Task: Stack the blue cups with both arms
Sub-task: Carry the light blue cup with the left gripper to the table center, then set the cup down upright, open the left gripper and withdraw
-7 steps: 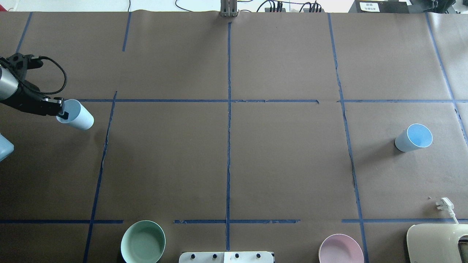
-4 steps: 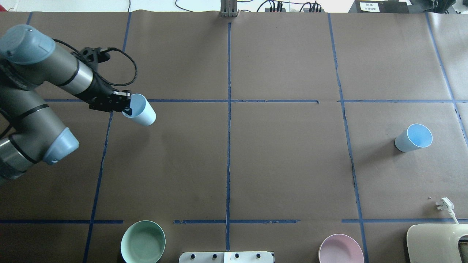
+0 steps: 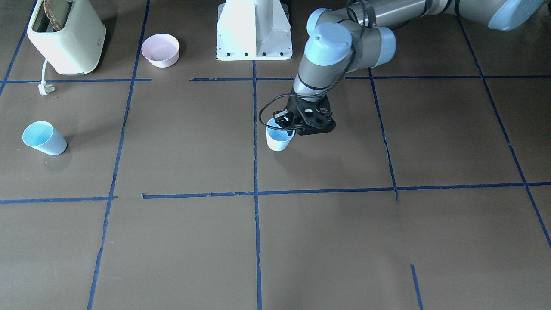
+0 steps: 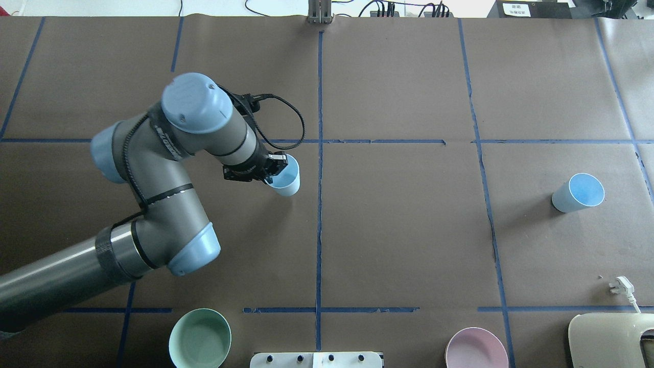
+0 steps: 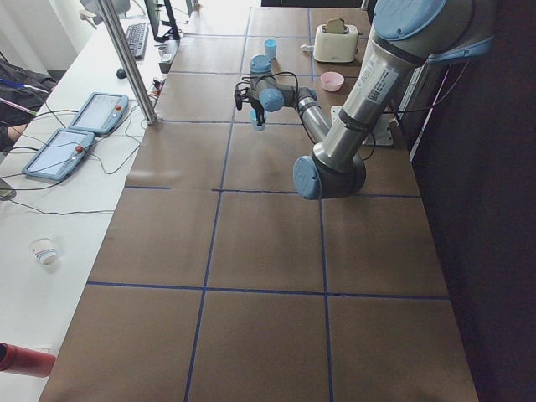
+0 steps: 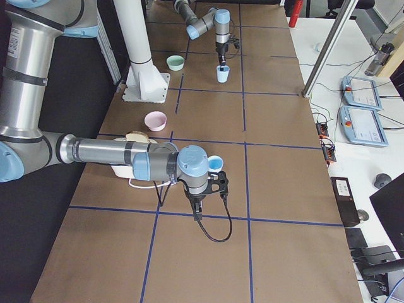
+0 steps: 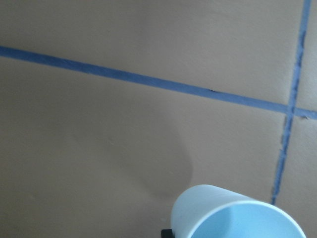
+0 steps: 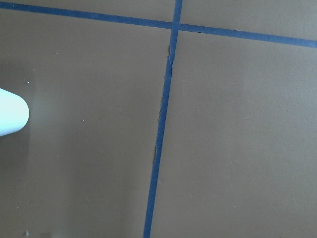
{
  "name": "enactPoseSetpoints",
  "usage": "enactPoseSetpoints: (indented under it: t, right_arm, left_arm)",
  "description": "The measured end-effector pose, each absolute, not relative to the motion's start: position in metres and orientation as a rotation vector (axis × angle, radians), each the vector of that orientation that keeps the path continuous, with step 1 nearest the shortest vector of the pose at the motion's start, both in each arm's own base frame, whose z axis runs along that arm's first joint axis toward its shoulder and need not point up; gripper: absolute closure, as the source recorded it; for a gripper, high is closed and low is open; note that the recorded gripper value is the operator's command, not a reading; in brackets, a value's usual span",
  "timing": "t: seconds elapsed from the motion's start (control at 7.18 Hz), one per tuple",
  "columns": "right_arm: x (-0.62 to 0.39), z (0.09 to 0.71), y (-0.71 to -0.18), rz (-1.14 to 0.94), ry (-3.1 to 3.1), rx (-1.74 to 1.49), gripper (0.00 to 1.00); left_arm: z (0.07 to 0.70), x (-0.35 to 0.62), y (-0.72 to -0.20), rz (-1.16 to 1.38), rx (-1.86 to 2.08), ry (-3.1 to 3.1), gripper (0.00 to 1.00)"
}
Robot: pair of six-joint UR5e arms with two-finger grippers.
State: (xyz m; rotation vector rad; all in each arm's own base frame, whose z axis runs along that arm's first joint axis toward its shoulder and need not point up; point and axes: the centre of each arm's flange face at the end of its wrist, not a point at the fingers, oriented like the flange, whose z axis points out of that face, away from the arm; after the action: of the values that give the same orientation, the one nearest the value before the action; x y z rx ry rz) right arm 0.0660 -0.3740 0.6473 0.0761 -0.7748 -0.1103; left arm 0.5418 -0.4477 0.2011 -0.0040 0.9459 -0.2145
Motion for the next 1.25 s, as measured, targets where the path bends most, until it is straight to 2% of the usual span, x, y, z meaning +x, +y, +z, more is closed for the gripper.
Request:
enactPoseSetpoints:
  t: [0.14, 0.42, 0.84, 1.11, 1.25]
  right_arm:
    - [0.066, 0.649, -0.374, -0.109, -0.775, 0.074, 0.0]
    - [0.066, 0.65, -0.374, -0.108, -0.775, 0.071, 0.0]
    - [0.066, 0.65, -0.374, -0.108, -0.778, 0.071, 0.0]
    - [0.066, 0.65, -0.374, -0.109, -0.778, 0.072, 0.0]
    - [0.066, 0.649, -0.374, -0.111, -0.778, 0.074, 0.0]
  left_arm:
    - [0.189, 0.57, -0.434, -0.23, 0.004, 0.935, 0.94]
    - [0.182, 0.598, -0.419, -0.244, 0.013, 0.918, 0.0]
    - [0.171, 0.591, -0.411, -0.226, 0.022, 0.924, 0.0]
    - [0.156, 0.535, -0.405, -0.121, 0.051, 0.881, 0.0]
    - [0.175, 0.488, -0.409, -0.043, 0.06, 0.864, 0.0]
